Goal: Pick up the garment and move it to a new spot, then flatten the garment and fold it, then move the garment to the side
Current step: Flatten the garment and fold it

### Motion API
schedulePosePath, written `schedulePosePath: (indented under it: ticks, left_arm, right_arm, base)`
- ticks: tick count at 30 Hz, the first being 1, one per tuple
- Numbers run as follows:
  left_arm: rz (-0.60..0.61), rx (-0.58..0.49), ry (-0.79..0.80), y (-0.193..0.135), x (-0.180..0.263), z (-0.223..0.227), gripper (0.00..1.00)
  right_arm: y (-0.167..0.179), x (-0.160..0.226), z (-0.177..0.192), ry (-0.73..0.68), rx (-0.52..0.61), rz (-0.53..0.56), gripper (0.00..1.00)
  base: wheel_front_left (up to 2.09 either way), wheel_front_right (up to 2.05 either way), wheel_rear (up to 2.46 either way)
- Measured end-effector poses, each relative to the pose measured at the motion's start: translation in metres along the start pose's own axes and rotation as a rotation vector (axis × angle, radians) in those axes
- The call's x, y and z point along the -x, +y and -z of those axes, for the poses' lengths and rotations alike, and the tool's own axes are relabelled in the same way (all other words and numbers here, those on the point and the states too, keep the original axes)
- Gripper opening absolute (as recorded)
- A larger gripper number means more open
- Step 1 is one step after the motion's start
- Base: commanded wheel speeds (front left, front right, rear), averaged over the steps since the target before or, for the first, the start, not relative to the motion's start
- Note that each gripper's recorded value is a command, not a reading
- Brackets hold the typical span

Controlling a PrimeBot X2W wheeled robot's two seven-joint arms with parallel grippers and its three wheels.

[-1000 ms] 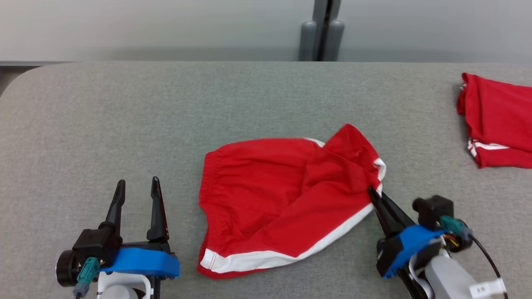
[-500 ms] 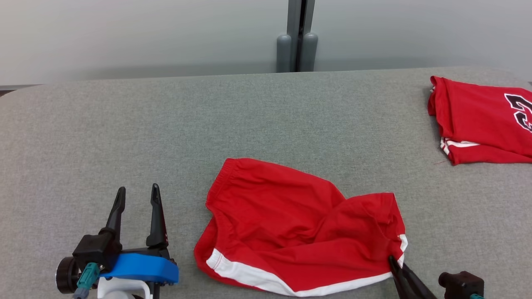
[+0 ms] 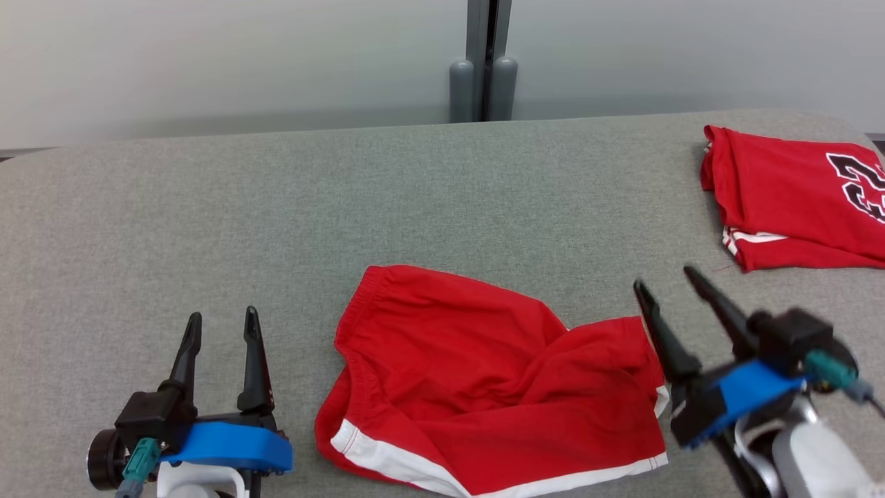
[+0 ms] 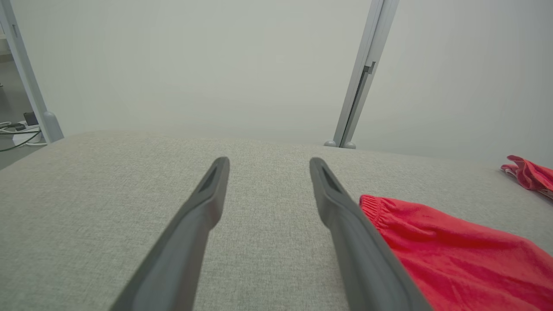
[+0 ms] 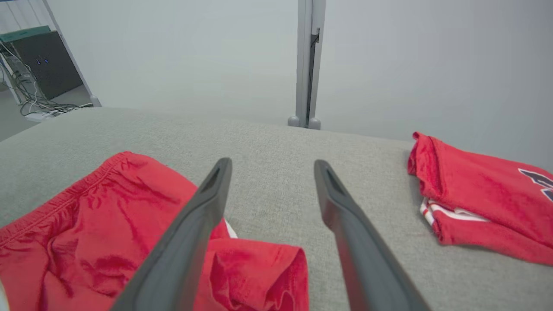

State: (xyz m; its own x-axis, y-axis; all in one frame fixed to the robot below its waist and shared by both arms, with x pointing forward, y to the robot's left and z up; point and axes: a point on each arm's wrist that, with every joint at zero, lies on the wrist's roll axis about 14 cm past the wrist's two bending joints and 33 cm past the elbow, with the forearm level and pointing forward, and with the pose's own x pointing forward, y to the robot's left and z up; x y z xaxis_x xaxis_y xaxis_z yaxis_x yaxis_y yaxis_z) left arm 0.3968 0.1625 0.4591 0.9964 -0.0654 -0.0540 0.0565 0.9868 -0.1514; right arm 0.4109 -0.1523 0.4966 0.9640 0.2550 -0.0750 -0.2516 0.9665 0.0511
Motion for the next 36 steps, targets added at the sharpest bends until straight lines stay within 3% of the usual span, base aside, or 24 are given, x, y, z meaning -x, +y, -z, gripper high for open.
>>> schedulePosePath:
  ticks: [5,9,21,26,27,28,29,36]
  left_arm:
    - [0.000,0.001,-0.001,0.002,-0.003,0.000,1.00]
    - [-0.018,0.005,0.002,0.006,-0.002,0.001,1.00]
    - [-0.048,0.010,0.016,0.015,-0.001,0.006,1.00]
    - [-0.039,0.010,0.013,0.012,-0.004,0.005,1.00]
    - [-0.037,0.010,0.012,0.010,-0.004,0.005,1.00]
    - [-0.035,0.009,0.010,0.010,-0.005,0.004,1.00]
    - [-0.034,0.009,0.009,0.009,-0.005,0.004,1.00]
    - [-0.036,0.009,0.010,0.010,-0.005,0.004,1.00]
  right_arm:
    - [-0.006,-0.033,-0.007,0.048,0.067,-0.022,1.00]
    - [-0.006,-0.043,0.029,0.212,0.083,-0.037,1.00]
    - [-0.006,-0.006,0.123,0.615,0.035,-0.050,1.00]
    - [0.002,0.003,0.133,0.687,0.021,-0.082,1.00]
    - [0.006,0.004,0.134,0.692,0.021,-0.094,0.85]
    - [0.009,0.005,0.134,0.695,0.027,-0.108,0.49]
    - [0.012,0.005,0.133,0.693,0.026,-0.120,0.00]
    - [0.013,-0.009,0.117,0.624,0.016,-0.135,0.00]
  base:
    - [0.00,0.00,0.00]
    - [0.00,0.00,0.00]
    - [0.00,0.00,0.00]
    - [0.00,0.00,0.00]
    - [0.00,0.00,0.00]
    - [0.00,0.00,0.00]
    - [0.00,0.00,0.00]
    - [0.00,0.00,0.00]
